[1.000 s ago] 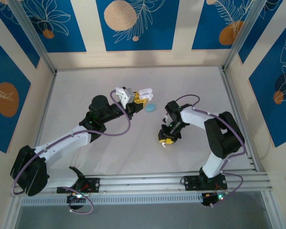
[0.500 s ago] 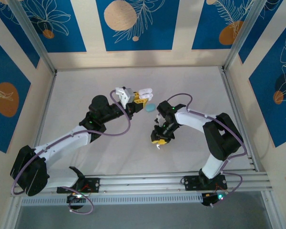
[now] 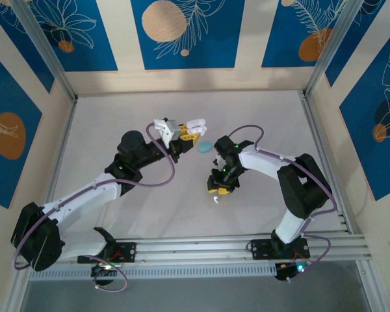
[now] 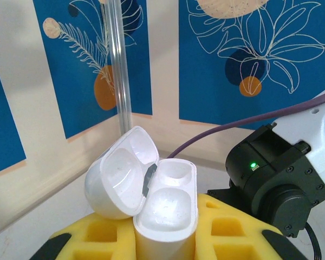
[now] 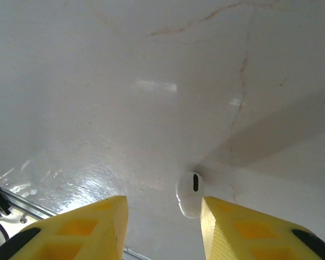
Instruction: Insert wireless bluetooth earbuds into charging case
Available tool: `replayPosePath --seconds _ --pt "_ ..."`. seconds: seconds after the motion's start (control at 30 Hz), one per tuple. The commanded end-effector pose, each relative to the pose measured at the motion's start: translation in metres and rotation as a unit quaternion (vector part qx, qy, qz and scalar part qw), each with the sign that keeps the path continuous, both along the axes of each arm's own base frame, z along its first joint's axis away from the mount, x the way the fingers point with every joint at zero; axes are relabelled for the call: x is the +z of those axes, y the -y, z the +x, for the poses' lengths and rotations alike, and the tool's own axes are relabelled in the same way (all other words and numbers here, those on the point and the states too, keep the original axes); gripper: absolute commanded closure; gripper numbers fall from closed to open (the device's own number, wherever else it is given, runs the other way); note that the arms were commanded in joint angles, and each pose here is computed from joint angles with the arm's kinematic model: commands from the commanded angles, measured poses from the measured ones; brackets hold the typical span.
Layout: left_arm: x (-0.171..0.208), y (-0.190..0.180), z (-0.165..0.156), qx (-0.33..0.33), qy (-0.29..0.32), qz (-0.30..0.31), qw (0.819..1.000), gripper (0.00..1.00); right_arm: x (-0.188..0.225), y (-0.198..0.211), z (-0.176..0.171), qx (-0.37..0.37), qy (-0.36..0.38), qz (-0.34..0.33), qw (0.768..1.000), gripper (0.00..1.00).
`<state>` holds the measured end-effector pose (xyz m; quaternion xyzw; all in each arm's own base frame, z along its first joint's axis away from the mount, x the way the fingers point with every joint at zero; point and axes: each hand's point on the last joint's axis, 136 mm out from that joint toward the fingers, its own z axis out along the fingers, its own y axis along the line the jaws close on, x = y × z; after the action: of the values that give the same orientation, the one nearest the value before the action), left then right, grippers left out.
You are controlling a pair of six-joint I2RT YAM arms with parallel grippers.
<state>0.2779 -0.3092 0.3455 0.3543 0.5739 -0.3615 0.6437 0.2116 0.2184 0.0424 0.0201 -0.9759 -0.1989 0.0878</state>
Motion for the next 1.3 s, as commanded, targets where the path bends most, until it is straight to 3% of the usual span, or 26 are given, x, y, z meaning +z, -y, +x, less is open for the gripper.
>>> replayPosePath --seconds 0.0,0.37,0.57,0.9,1.27 --pt "0.006 -0.001 -0.004 0.002 0.01 -0.007 1.0 0.82 -0.009 0.008 -0.016 -0.005 -0.031 -0.021 0.999 0.59" --pt "0.007 -0.004 -0.005 0.007 0.012 -0.009 1.0 0.81 -0.028 0.008 -0.018 0.0 -0.037 -0.059 0.998 0.71" --pt "0.008 -0.009 -0.004 0.02 0.016 -0.008 1.0 0.81 -0.021 0.039 -0.01 0.003 -0.003 -0.149 0.989 0.8" --pt "0.012 -0.042 0.01 0.125 0.036 -0.007 0.991 0.82 -0.022 0.104 0.007 0.01 0.023 -0.314 0.949 0.82" --pt "0.014 -0.059 0.01 0.163 0.045 -0.002 0.986 0.81 -0.021 0.072 0.0 0.02 0.048 -0.34 0.939 0.75"
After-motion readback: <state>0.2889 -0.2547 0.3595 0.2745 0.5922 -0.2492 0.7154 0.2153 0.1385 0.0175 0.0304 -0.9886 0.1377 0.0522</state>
